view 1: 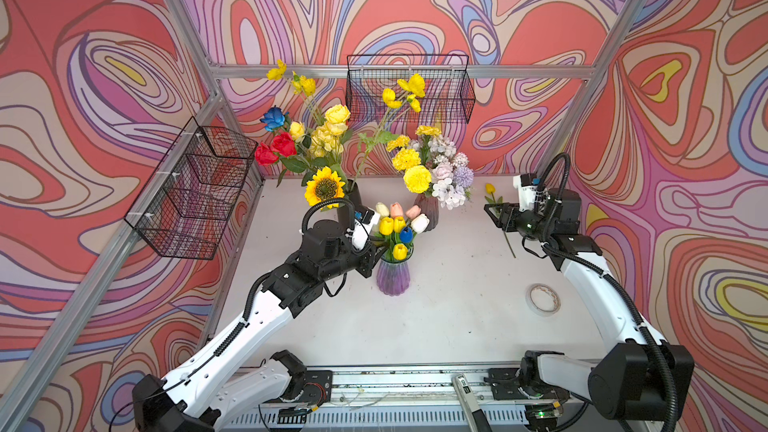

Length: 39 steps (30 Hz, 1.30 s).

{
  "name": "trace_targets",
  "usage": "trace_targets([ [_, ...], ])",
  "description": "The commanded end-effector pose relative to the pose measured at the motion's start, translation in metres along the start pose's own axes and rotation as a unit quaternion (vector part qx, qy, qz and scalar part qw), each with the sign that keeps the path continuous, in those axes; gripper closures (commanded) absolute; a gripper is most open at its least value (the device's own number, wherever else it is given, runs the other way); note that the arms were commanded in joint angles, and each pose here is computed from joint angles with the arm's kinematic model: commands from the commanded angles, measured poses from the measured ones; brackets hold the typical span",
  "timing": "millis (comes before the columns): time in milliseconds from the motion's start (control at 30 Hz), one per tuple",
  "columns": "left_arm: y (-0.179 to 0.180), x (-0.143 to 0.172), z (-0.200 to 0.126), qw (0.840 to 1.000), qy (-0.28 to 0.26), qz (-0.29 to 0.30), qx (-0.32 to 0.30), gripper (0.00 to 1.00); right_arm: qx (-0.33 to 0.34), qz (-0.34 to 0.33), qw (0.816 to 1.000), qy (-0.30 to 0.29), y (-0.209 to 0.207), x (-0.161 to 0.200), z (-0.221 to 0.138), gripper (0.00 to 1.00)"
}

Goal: Pick out yellow flowers from the vase
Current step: Pick up the flower from the vase.

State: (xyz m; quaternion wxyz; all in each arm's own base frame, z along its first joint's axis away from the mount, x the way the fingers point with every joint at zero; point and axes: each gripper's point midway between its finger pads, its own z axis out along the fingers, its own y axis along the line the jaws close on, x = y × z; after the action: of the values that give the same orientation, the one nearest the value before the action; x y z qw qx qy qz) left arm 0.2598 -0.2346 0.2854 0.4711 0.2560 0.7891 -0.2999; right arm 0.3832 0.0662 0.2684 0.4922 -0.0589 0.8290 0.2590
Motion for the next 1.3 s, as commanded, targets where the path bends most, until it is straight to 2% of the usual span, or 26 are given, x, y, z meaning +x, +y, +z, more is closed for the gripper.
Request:
trace_targets([
  [0,0.005,-0.017,-0.003,0.999,-0.025,0.005,-0.019,0.77,-0.010,-0.006,1.000,-0.009,0.005,-0.001,-0.004,0.50],
  [433,0.010,-0.022,0.004,0.999,-0.026,0.022,-0.031,0.74,-0.013,-0.005,1.000,-0.013,0.007,0.000,-0.006,0.50],
  [967,0.017,-0.023,0.013,0.998,-0.030,0.024,-0.044,0.82,-0.015,-0.009,1.000,-0.019,0.010,0.001,-0.010,0.51],
  [1267,0.016,-0.017,0.019,0.999,-0.024,0.019,-0.036,0.84,-0.016,-0.010,1.000,-0.020,0.012,0.003,-0.012,0.51],
])
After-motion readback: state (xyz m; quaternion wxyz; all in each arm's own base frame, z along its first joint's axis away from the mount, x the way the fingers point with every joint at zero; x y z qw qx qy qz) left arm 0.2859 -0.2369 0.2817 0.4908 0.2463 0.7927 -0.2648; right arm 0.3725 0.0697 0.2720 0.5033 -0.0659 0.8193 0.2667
